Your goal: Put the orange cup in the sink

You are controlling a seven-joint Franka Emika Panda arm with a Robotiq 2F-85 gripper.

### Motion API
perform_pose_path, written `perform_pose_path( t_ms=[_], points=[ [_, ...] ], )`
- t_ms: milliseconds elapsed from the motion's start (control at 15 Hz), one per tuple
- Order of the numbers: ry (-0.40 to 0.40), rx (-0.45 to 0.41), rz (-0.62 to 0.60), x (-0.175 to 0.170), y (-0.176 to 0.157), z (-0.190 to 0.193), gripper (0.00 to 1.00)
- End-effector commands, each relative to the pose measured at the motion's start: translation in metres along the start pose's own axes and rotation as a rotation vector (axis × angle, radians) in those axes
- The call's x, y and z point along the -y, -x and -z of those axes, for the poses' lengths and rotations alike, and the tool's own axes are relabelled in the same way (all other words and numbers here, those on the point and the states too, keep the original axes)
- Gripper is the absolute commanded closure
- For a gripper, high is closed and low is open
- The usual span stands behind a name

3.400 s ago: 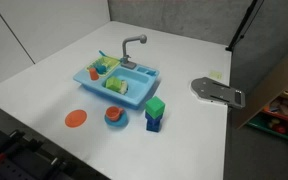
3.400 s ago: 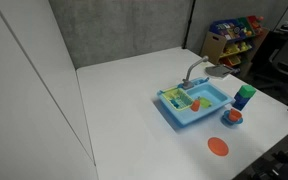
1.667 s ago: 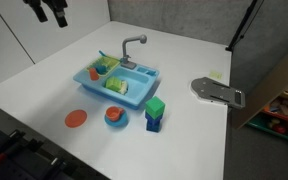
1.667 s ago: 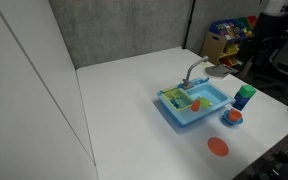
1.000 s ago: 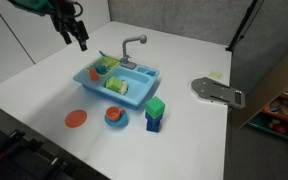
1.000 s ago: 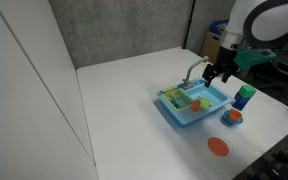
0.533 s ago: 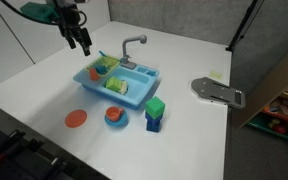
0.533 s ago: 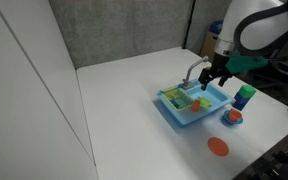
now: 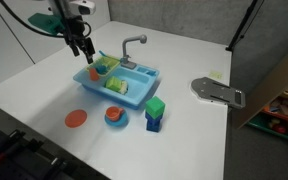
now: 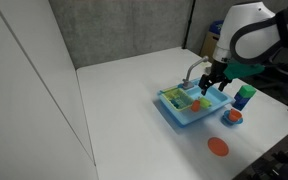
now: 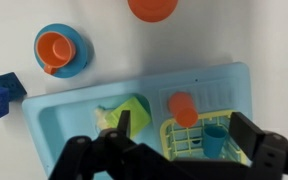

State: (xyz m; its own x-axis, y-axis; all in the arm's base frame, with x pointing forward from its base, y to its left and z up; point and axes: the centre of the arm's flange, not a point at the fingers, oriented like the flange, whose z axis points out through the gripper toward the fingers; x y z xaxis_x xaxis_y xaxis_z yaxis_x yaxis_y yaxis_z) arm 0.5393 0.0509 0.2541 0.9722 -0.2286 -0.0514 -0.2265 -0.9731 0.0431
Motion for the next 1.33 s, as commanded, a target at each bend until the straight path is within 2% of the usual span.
perform_pose_path(
  t_ms=[0,267,533,867,1267],
  points=[
    [0.010,-0.011,-0.009,-0.003,-0.002,-0.028,0.00],
    [-0.012,-0.049,-0.005,0.001,-0.006,-0.053,0.00],
    [-0.023,-0.082,0.016,0.016,-0.011,-0.059,0.00],
    [-0.002,-0.111,0.037,0.031,-0.018,-0.064,0.00],
    [0.027,-0.108,0.043,0.032,-0.028,-0.085,0.00]
  ],
)
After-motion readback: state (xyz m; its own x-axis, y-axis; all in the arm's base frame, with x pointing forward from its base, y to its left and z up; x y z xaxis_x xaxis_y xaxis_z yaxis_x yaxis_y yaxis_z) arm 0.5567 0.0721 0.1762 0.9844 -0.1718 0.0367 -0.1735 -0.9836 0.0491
